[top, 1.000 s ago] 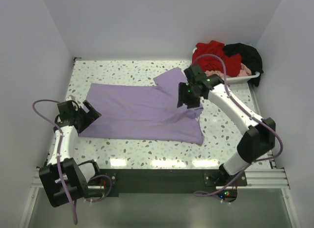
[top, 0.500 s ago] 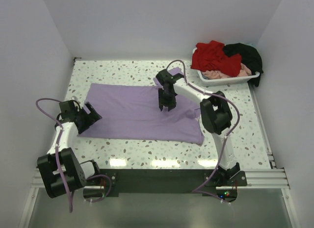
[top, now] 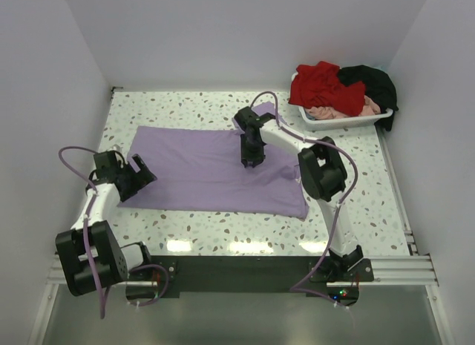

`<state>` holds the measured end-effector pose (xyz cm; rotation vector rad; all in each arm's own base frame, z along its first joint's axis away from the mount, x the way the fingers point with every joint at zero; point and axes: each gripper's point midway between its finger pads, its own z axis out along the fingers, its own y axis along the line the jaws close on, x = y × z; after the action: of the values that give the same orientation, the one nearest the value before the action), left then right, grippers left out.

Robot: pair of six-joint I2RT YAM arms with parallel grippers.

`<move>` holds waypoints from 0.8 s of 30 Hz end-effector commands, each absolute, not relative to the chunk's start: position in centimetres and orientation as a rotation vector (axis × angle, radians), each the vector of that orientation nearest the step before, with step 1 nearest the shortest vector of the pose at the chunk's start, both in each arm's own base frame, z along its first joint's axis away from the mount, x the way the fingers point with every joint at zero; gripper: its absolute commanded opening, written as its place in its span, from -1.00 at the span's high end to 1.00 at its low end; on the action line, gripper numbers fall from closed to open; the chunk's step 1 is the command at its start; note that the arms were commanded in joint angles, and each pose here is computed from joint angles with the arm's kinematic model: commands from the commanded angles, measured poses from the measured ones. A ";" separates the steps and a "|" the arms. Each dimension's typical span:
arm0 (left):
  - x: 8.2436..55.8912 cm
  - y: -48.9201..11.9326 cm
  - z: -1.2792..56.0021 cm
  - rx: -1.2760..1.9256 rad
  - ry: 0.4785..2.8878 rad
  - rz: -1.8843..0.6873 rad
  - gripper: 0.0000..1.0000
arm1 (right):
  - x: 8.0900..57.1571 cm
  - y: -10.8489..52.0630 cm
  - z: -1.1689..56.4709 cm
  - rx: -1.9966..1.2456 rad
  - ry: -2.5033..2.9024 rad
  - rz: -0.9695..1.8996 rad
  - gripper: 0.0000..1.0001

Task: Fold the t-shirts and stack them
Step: Fold the tshirt

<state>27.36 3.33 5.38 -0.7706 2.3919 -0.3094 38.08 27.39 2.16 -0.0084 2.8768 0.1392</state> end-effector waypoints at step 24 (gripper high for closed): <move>28.3 1.3 5.0 -0.619 2.412 -0.341 -0.88 | 38.6 27.6 4.8 0.080 2.784 0.194 1.00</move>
<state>27.75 1.54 4.90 -0.6689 2.4310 -0.3320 38.26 27.15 2.22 0.0566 2.8457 0.1408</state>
